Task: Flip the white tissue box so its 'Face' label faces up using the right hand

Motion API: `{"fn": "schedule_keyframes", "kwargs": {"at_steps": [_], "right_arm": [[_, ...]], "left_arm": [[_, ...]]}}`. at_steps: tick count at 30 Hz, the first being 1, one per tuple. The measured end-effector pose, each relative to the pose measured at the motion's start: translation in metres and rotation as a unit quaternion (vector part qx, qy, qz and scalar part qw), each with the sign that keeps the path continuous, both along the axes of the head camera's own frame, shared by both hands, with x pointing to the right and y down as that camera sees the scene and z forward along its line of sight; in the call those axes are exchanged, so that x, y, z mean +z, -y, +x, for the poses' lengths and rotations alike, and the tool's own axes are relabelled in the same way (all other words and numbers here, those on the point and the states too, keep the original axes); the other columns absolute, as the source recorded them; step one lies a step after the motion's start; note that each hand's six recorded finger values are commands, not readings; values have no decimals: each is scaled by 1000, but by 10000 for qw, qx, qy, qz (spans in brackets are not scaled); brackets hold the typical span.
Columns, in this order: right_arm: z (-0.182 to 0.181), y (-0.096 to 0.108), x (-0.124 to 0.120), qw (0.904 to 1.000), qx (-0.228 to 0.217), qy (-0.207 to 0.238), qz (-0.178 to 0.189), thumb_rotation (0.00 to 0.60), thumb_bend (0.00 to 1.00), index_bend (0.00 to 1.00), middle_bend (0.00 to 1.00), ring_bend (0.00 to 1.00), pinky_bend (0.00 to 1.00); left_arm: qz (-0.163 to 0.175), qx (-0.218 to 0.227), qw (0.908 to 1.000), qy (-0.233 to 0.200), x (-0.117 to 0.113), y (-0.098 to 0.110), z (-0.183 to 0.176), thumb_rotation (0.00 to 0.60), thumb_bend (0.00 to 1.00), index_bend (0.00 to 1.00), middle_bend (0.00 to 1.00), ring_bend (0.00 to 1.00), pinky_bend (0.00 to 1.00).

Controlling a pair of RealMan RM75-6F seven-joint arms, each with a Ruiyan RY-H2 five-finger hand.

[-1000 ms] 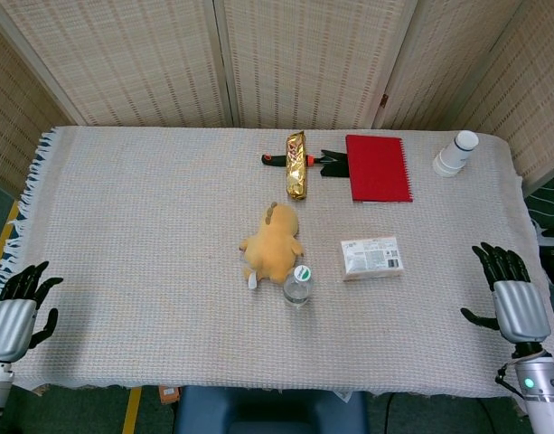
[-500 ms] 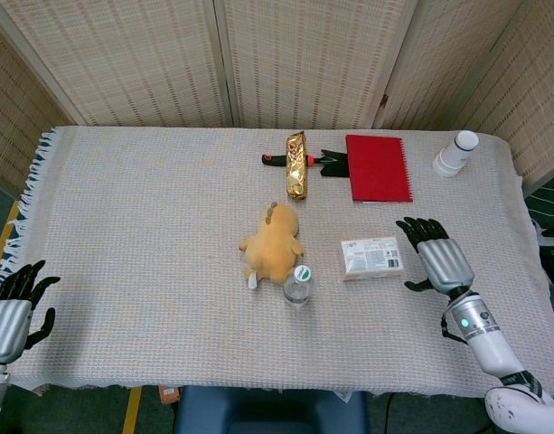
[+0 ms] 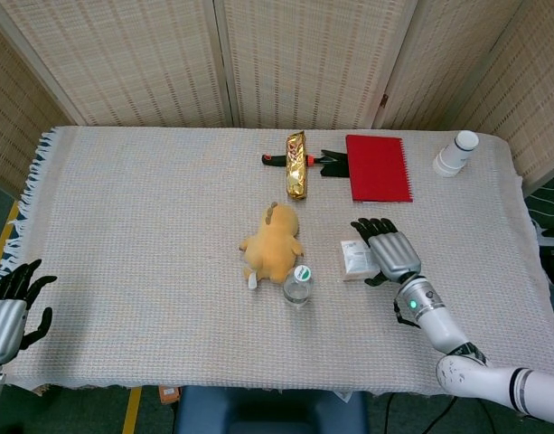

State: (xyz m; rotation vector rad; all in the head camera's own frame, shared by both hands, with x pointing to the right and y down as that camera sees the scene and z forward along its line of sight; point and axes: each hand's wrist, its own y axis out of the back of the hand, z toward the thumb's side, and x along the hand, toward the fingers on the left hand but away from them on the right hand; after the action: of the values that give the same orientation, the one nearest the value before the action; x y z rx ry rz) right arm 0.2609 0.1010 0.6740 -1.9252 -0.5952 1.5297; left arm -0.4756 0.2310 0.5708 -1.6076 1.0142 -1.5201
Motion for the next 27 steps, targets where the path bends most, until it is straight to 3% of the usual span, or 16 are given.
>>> {"fn": "schedule_keyframes", "kwargs": {"at_steps": [11,27], "right_arm": [[-8,4,27,9996,61,-149,-227,600,0,63,27,56,4],[-14,-1,43,9991,34,-263,-337,600,0,191,130,57,0]], "left_arm": [[-12,-47,10000,-27,0,0,-2,600,505,232,0,0,103],[-25,-138,9999,-75,-1,1,-9,600,504,232,0,0,104]]}}
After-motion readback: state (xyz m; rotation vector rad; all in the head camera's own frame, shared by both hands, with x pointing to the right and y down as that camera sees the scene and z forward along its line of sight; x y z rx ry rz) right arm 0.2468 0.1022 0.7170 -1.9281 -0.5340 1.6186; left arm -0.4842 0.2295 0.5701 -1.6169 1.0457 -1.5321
